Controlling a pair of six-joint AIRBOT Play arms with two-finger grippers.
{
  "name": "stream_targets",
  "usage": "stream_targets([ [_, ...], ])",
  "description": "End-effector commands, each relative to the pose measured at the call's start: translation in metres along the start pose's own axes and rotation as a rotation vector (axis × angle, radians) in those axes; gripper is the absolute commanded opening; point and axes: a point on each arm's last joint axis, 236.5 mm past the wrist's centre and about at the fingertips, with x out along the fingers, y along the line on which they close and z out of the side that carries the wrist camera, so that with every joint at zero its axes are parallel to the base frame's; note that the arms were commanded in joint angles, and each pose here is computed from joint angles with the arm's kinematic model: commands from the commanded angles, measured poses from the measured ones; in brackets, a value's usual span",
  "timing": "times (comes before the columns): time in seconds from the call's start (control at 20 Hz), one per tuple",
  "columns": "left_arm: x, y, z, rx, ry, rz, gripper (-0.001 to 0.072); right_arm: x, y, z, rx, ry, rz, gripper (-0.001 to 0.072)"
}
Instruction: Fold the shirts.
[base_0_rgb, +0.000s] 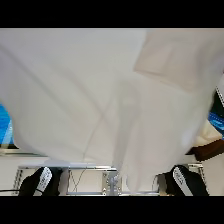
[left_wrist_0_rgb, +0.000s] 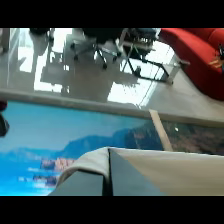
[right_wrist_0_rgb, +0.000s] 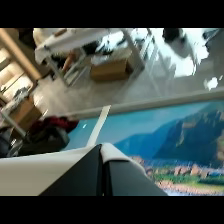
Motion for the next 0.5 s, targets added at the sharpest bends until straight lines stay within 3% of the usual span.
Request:
stream_targets([
  [0.0,0.063,0.05,-0.105,-0.145,0.307,0.0,0.0009,0.094,-0.058,-0.096,0.156,0.294,0.092,0.0021],
  [0.2,0.157,0.096,-0.26,-0.133,0.55,0.101,0.0009,0.184,-0.122,-0.233,0.131,0.526,-0.05,0.002],
  [0.45,0.25,0.156,-0.337,-0.245,0.538,0.28,0.0009,0.252,-0.186,-0.28,0.205,0.434,-0.191,0.002],
])
